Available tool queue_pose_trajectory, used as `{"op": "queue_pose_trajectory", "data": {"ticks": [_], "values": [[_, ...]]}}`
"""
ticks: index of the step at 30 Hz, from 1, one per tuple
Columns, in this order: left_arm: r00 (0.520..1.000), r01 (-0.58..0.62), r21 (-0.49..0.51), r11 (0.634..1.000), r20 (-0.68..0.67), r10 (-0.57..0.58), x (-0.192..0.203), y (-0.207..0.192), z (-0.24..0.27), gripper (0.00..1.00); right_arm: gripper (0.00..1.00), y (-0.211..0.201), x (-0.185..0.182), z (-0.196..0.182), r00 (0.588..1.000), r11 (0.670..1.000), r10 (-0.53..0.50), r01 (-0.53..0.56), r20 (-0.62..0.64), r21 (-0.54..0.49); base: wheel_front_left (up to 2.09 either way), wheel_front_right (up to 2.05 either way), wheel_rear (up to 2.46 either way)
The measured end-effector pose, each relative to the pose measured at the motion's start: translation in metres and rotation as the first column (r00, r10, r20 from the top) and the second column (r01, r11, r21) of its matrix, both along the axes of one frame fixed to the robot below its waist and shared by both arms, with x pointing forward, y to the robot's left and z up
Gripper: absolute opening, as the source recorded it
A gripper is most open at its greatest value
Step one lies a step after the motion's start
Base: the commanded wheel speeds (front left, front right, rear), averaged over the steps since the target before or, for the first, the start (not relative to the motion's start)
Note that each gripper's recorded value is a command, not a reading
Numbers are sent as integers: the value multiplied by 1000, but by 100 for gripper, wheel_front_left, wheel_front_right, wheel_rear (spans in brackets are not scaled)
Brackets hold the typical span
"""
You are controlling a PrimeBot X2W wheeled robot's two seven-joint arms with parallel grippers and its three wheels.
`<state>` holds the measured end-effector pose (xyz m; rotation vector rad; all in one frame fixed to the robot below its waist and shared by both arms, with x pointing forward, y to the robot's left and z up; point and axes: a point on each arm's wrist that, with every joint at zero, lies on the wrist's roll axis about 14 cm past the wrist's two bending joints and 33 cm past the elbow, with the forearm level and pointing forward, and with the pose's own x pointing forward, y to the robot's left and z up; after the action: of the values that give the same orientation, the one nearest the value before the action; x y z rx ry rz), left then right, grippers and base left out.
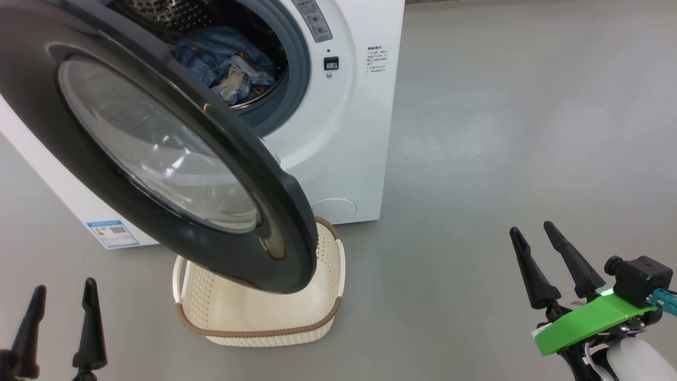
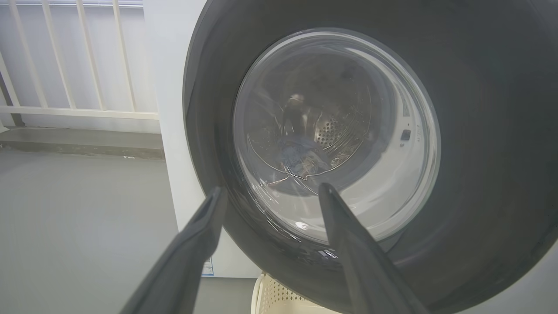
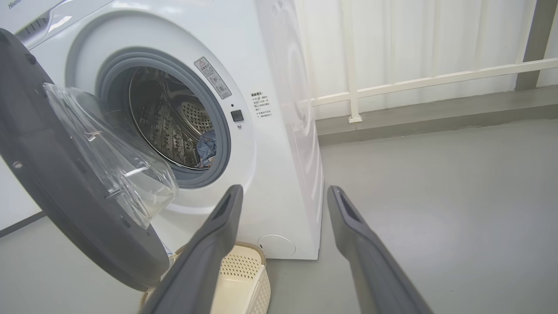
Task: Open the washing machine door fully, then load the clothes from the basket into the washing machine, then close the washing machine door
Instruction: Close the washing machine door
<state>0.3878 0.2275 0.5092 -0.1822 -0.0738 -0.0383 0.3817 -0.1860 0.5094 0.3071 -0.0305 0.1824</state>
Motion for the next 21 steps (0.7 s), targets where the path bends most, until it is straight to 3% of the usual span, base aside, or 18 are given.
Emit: {"op": "queue_pose_trajectory", "data": {"ticks": [6, 9, 16, 21], "values": [[1000, 0, 2, 1000, 0, 0, 0, -1, 0, 100, 100, 0, 0, 0, 1000, 1000, 1, -1, 0, 0, 0, 0, 0], [1000, -3, 1, 1000, 1, 3, -1, 0, 0, 100, 0, 1, 1, 1, 1000, 1000, 2, -2, 3, -3, 0, 0, 0], [1000, -19, 4, 1000, 0, 19, -7, 5, 0, 100, 0, 8, 6, 22, 997, 1000, 19, -19, 73, -6, 0, 0, 0], [999, -42, -15, 999, -3, 42, -15, 8, -2, 100, 0, 51, 6, 68, 968, 990, 132, -140, 213, 22, 0, 0, 0]]}}
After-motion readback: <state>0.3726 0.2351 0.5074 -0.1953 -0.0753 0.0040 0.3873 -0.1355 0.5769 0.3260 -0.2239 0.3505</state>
